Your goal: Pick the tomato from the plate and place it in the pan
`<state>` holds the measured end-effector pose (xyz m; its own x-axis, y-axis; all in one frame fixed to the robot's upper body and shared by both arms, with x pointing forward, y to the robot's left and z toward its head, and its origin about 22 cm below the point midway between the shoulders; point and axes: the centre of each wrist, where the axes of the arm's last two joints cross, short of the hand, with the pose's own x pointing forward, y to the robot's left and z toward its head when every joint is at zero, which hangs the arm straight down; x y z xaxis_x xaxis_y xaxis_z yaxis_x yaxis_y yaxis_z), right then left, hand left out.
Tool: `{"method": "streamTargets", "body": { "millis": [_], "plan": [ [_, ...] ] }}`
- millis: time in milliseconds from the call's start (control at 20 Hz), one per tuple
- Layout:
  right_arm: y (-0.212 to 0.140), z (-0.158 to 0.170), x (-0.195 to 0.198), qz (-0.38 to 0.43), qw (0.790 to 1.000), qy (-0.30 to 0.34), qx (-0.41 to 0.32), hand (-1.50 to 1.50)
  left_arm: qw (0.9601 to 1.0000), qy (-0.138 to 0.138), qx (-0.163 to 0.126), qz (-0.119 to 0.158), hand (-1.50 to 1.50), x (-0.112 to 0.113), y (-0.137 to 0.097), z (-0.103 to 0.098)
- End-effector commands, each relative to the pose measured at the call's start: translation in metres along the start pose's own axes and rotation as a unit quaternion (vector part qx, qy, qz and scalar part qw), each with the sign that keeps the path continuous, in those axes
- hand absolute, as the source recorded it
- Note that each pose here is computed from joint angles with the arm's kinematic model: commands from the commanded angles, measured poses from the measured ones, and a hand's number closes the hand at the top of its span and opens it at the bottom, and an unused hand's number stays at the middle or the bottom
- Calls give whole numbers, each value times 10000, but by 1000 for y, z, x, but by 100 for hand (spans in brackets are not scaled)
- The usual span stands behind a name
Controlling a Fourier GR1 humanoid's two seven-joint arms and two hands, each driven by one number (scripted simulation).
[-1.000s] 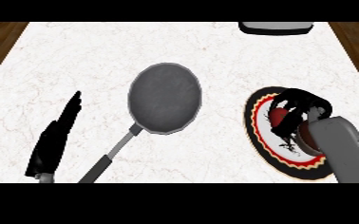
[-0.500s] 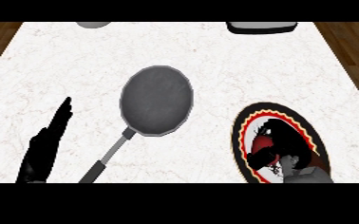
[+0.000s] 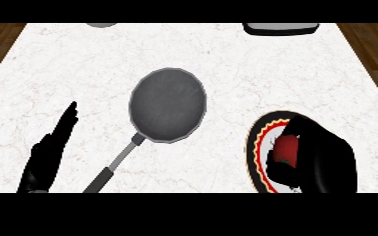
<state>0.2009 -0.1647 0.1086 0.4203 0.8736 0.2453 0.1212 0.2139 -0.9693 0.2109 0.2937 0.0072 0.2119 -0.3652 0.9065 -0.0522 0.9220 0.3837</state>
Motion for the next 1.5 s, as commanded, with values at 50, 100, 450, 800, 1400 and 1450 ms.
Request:
{"method": "streamTargets", "body": {
  "millis": [50, 100, 450, 800, 1400, 1450],
  "plan": [
    [-40, 41, 32, -93, 9929, -10, -1187, 150, 9999, -104, -96, 58, 0, -1, -9, -6],
    [-27, 46, 47, -128, 9920, -82, -1257, 150, 9999, -92, -79, -23, 0, 3, 16, -13],
    [-29, 12, 119, -922, 9904, -334, -975, 150, 9994, -253, -240, -10, 0, 8, -19, -17],
    [5, -32, 144, -1424, 9885, -186, -479, 150, 9985, -361, -413, -34, 0, 15, -25, -16],
    [80, -106, 171, -820, 9950, -84, 560, 150, 9983, -437, -359, -160, 0, 16, -27, -19],
    [87, -108, 170, -532, 9956, -246, 735, 150, 9975, -409, -558, -143, 0, 20, -18, -28]
  ]
}}
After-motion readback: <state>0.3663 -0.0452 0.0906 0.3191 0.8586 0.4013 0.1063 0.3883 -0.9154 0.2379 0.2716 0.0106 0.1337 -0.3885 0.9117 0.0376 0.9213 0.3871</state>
